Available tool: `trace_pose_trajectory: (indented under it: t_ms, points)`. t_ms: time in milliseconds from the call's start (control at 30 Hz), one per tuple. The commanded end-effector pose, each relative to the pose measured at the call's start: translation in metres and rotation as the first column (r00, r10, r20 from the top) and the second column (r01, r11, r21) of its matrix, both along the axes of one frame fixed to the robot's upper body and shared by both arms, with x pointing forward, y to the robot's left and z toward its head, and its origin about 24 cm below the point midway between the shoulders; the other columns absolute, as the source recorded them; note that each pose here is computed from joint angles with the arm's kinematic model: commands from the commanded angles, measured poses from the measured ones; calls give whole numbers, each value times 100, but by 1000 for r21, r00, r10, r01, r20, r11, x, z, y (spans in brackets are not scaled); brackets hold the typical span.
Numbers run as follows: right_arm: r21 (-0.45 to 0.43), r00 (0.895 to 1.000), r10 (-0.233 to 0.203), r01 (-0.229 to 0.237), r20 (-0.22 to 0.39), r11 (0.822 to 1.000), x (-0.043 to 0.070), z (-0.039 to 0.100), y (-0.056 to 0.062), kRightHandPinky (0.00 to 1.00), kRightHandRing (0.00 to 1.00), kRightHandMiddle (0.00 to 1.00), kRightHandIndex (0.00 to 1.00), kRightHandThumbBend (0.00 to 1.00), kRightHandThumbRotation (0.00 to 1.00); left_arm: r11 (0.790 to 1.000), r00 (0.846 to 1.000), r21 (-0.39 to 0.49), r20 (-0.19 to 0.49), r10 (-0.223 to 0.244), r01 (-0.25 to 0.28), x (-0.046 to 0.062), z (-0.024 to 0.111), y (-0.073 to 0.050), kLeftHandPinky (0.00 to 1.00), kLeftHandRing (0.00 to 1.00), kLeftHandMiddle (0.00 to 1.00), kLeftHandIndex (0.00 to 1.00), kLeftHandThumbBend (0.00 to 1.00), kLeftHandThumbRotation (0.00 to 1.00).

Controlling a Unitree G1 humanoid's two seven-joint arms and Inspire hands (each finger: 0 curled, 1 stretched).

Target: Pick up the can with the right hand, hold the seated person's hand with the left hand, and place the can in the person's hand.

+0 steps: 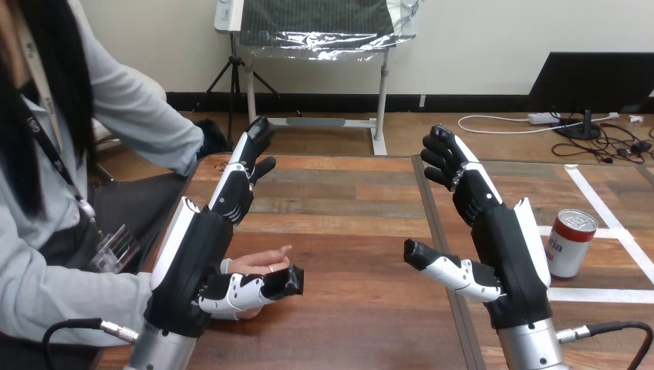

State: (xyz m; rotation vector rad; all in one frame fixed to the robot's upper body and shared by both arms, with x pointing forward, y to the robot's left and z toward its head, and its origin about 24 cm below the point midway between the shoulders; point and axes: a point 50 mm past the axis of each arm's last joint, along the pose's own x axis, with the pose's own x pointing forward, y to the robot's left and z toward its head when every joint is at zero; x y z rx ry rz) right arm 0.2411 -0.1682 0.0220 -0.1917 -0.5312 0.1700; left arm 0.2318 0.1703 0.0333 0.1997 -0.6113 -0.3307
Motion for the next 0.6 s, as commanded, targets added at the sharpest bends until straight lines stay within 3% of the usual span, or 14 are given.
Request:
trace_pose_trajectory:
  t_ms: [0,567]
  points:
    - [17,996,-4,3,84,1000,13,18,3,87,89,91,92,100,57,999,996,-12,86,-29,30,13,20,-7,94,100,100,100,100,66]
    - [14,996,-16,15,83,1000,14,18,1,86,89,92,92,100,59,999,995,-21,87,-42,44,16,22,-9,94,100,100,100,100,65]
